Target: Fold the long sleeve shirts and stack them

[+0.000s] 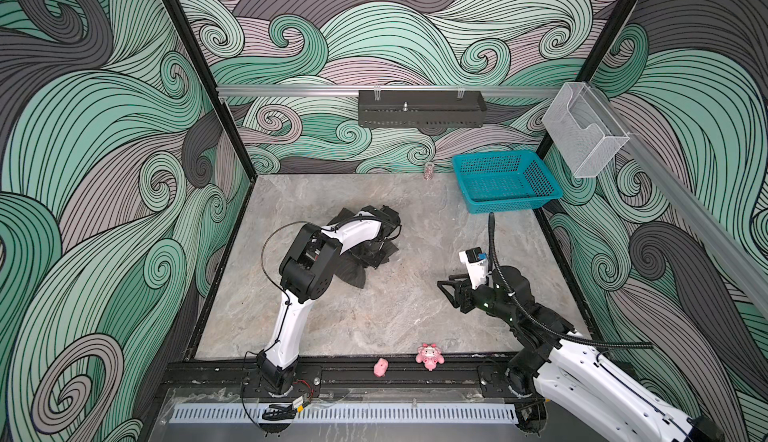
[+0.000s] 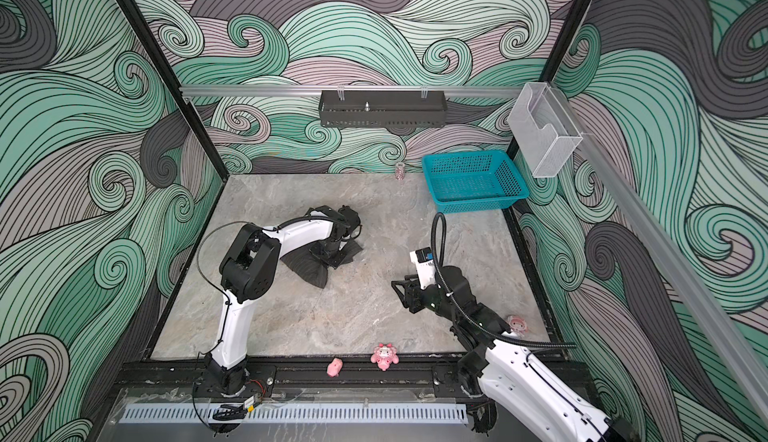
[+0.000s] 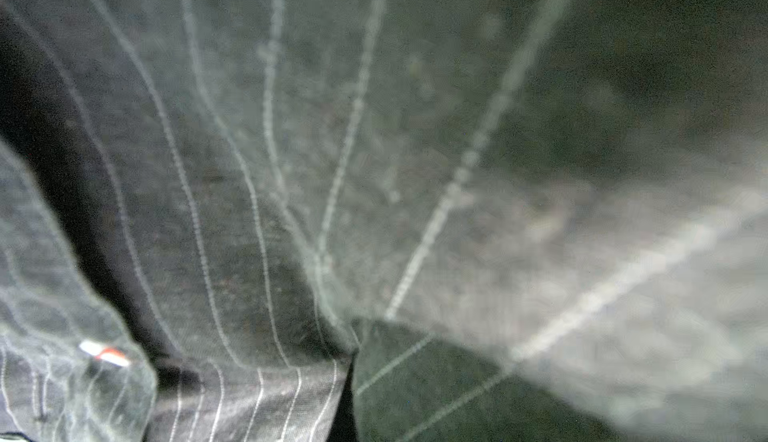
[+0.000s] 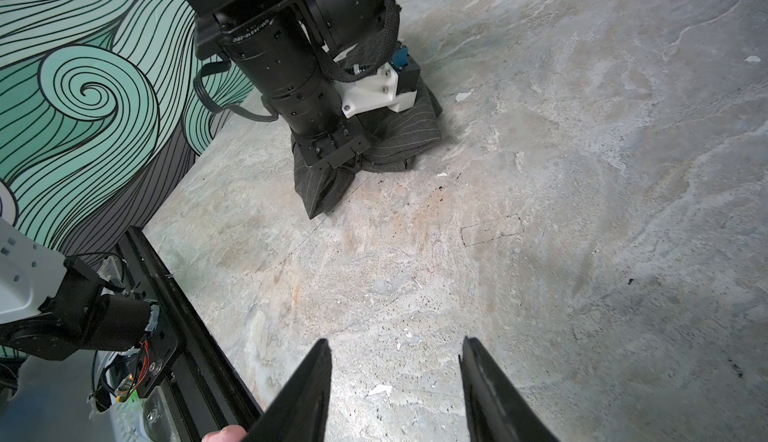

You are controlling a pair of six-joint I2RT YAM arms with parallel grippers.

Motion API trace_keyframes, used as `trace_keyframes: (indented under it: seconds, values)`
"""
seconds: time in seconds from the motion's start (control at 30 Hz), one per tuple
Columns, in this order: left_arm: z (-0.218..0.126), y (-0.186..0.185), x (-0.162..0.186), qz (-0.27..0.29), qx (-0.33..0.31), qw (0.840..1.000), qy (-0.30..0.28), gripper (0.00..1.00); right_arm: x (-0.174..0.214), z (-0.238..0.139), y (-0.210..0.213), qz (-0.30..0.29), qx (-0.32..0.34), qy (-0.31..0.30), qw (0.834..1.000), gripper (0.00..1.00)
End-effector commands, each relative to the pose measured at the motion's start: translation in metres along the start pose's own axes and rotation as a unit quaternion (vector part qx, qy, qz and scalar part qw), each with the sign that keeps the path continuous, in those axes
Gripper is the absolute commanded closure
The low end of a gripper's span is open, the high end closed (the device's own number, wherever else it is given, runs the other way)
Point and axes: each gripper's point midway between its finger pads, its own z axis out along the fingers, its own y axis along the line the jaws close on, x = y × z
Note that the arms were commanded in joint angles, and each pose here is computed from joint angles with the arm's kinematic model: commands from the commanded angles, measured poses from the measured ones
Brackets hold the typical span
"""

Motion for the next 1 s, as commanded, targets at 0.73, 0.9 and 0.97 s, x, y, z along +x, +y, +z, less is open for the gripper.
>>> trace_keyframes:
  seconds: [0.73, 0.9, 0.97]
  values:
    - [-0.224, -0.158, -0.01, 0.077, 0.501, 0.842, -0.183, 1.0, -0.05, -0.034, -0.01, -0.019, 0.061, -0.047, 0.997, 0.48]
    - [-0.292, -0.144, -0.017, 0.059, 0.59, 0.765, -0.252, 1.0, -0.067, -0.049, -0.011, -0.012, 0.075, -0.058, 0.995, 0.47]
    - [-0.283, -0.132, -0.027, 0.03, 0.599, 0.758, -0.257, 1.0, -0.071, -0.052, -0.011, -0.01, 0.075, -0.059, 0.995, 0.47]
